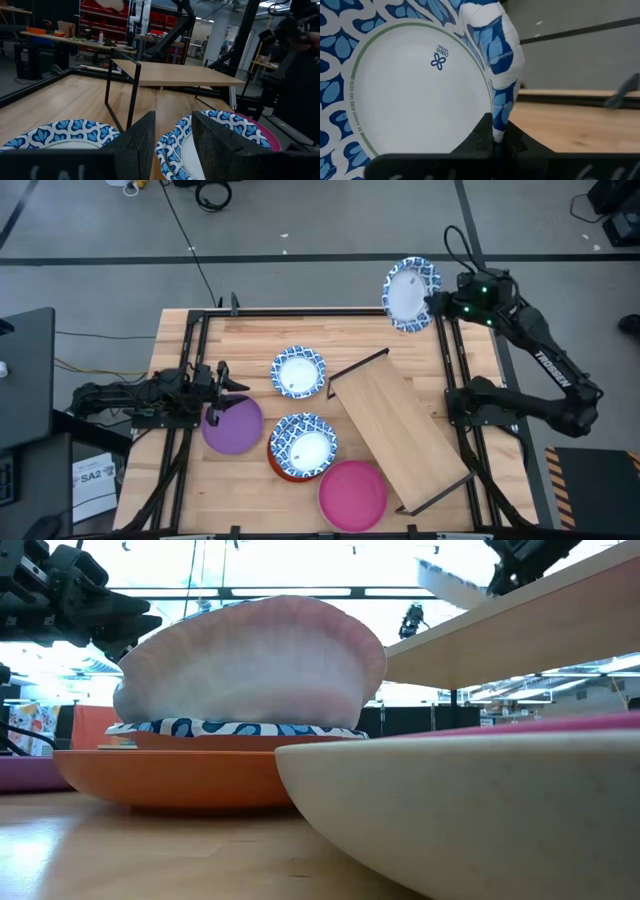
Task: Place and stack plates onto a shelf
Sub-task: Put the white bowl onto the shelf
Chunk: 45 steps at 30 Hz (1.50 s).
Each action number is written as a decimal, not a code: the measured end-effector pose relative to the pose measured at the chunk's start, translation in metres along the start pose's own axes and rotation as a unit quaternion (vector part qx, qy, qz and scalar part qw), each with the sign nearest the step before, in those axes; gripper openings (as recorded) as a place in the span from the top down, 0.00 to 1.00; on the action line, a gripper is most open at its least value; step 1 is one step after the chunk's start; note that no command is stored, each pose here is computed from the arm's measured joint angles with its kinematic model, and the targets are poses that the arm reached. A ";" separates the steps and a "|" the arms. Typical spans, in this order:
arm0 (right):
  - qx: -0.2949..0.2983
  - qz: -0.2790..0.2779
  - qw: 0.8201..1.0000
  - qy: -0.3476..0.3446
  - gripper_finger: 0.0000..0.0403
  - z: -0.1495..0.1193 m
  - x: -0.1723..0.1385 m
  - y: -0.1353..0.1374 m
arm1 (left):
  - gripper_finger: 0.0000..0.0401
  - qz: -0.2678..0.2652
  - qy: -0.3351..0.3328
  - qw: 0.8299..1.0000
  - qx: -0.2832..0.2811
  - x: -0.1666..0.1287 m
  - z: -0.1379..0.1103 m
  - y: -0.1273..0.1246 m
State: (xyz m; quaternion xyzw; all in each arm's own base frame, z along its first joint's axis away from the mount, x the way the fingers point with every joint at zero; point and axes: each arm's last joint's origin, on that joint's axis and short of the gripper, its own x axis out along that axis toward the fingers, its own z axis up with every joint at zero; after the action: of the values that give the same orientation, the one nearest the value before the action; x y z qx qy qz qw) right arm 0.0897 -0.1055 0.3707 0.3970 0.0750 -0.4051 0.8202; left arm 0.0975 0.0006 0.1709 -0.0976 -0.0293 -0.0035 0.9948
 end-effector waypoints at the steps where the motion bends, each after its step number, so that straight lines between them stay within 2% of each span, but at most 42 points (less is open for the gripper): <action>1: -0.004 0.011 1.000 0.013 0.98 -0.002 -0.001 0.003 | 0.67 0.000 0.000 1.000 0.000 0.000 0.000 0.000; 6: -0.007 0.064 0.995 0.077 0.98 -0.014 -0.001 0.013 | 0.67 0.000 0.000 1.000 0.000 0.000 0.000 0.000; 10: -0.016 0.083 0.987 0.134 0.98 -0.026 0.001 0.020 | 0.67 0.000 0.000 1.000 0.000 0.000 0.000 0.000; 24: -0.076 0.089 0.947 0.301 0.98 -0.069 0.026 0.046 | 0.67 0.000 0.000 1.000 0.000 0.000 0.000 0.000; 34: -0.142 0.062 0.928 0.340 0.98 -0.089 0.047 0.057 | 0.67 0.000 0.000 1.000 0.000 0.000 0.000 0.000; 38: -0.173 0.050 0.915 0.361 0.98 -0.095 0.050 0.055 | 0.67 0.000 0.000 1.000 0.000 0.000 0.000 0.000; 45: -0.187 0.014 0.907 0.378 0.98 -0.101 0.057 0.053 | 0.67 0.000 0.000 1.000 0.000 0.000 0.000 0.000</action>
State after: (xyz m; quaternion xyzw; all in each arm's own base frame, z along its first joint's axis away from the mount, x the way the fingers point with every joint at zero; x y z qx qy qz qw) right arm 0.1857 -0.0491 0.3082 0.3606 0.4480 -0.1916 0.7953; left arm 0.0975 0.0007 0.1710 -0.0976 -0.0295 -0.0035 0.9948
